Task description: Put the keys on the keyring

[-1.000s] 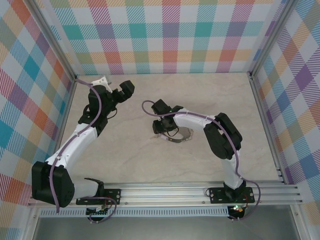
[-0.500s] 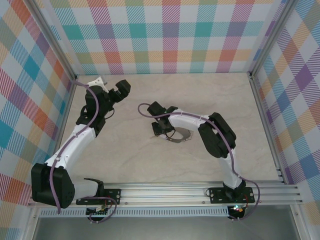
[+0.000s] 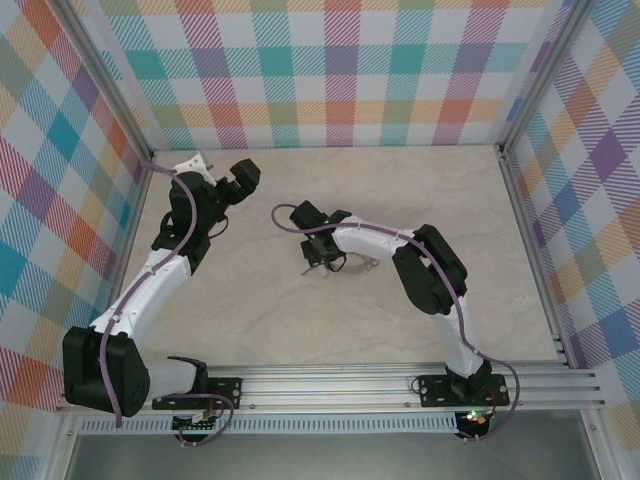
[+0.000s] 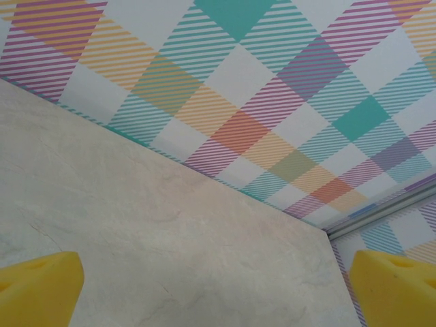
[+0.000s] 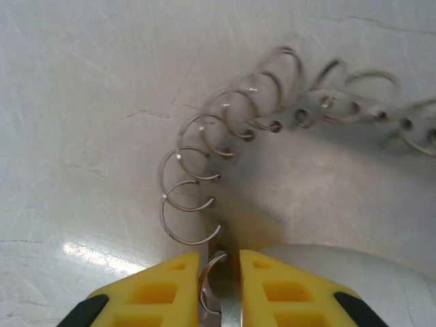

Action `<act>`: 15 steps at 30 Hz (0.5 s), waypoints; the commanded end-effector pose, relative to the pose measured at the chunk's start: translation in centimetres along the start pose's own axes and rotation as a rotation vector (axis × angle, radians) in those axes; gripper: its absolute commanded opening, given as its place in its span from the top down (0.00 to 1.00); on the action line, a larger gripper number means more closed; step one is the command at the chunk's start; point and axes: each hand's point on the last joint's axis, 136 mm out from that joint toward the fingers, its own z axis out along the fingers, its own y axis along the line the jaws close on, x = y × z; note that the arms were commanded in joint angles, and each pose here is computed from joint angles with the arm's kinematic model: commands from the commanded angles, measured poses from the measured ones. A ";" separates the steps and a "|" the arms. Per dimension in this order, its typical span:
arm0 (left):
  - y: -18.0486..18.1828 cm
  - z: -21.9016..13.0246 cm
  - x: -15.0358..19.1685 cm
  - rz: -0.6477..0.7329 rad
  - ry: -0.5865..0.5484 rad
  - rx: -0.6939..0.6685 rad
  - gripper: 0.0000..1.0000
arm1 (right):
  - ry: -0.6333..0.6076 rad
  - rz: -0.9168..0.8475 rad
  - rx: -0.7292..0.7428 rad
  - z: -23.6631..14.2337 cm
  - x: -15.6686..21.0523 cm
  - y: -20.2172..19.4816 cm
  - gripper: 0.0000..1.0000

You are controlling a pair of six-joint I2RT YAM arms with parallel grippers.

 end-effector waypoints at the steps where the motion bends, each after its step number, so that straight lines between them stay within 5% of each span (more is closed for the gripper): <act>1: -0.5 -0.5 -1.1 -0.007 -0.037 0.039 0.00 | 0.066 -0.021 0.043 1.2 1.9 -0.5 0.91; 4: -0.5 -0.4 -1.0 -0.009 -0.034 0.039 0.00 | 0.054 -0.020 0.044 0.7 1.7 -0.6 1.00; 15: -0.8 0.0 -0.6 -0.015 -0.015 0.061 0.00 | -0.077 -0.010 -0.007 -4.2 -1.5 -0.7 1.00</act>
